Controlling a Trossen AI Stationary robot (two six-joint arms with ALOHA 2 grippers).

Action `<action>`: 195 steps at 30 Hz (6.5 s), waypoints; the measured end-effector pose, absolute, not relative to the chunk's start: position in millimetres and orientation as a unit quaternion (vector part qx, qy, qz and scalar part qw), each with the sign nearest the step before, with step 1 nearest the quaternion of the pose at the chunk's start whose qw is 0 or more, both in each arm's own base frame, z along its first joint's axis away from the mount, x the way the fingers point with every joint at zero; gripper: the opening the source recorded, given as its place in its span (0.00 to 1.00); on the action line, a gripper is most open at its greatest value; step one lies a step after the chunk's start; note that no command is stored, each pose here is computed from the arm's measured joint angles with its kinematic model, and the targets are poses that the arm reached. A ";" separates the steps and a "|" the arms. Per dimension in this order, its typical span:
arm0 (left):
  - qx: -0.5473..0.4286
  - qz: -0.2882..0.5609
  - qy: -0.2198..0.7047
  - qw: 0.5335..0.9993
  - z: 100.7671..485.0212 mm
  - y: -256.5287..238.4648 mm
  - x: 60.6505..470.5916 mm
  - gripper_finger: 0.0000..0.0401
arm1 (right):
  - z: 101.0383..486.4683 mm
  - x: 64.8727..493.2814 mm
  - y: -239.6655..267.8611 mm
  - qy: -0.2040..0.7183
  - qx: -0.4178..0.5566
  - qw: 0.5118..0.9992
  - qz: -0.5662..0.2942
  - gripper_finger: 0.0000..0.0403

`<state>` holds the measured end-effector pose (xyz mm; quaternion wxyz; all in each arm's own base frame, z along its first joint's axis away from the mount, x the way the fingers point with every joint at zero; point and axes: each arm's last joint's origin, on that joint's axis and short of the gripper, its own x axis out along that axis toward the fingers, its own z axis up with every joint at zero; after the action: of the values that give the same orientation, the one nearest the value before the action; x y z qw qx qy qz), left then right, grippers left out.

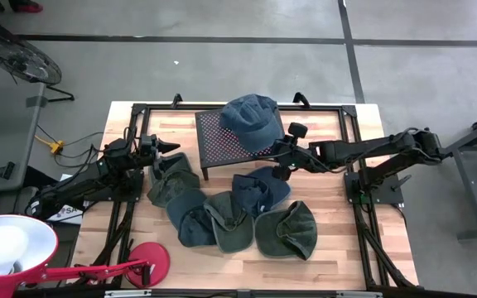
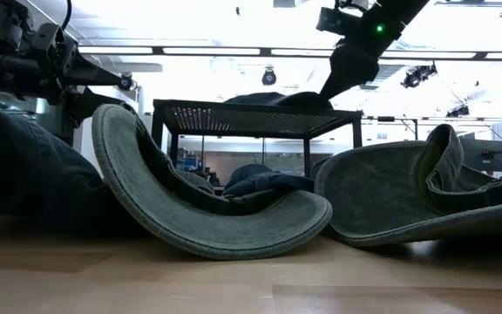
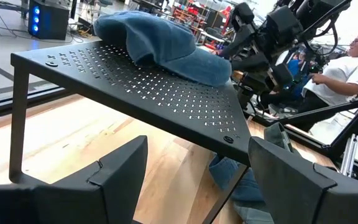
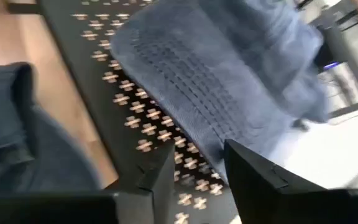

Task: Pick & Place hat
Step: Stack the dark green cap on the shelf

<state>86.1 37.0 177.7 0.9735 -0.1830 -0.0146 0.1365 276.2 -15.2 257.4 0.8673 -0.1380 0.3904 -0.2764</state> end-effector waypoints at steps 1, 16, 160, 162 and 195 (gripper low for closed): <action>-0.183 0.136 -0.015 0.973 177.7 37.0 86.1 0.69 | 256.8 275.9 -14.8 0.392 -0.128 0.870 -0.272 0.35; -0.183 0.136 -0.014 0.973 177.7 37.0 86.1 0.69 | 256.8 274.6 -13.5 0.377 -0.047 0.882 -0.279 0.55; -0.582 0.060 -0.038 0.810 179.3 33.2 86.8 0.69 | 411.7 256.8 61.8 0.144 -0.180 0.968 0.102 0.00; -0.579 0.050 -0.038 0.813 180.5 32.7 86.9 0.69 | 417.5 259.4 58.6 0.110 -0.191 0.969 0.112 0.00; -0.375 -0.120 -0.131 0.910 302.8 44.7 123.5 0.69 | 444.9 306.6 2.1 -0.207 -0.229 0.909 0.278 0.00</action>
<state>123.5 44.7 302.8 0.9100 -0.3747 -0.1307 -0.1201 306.6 2.1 444.9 0.9095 -0.2290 -0.2071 0.2784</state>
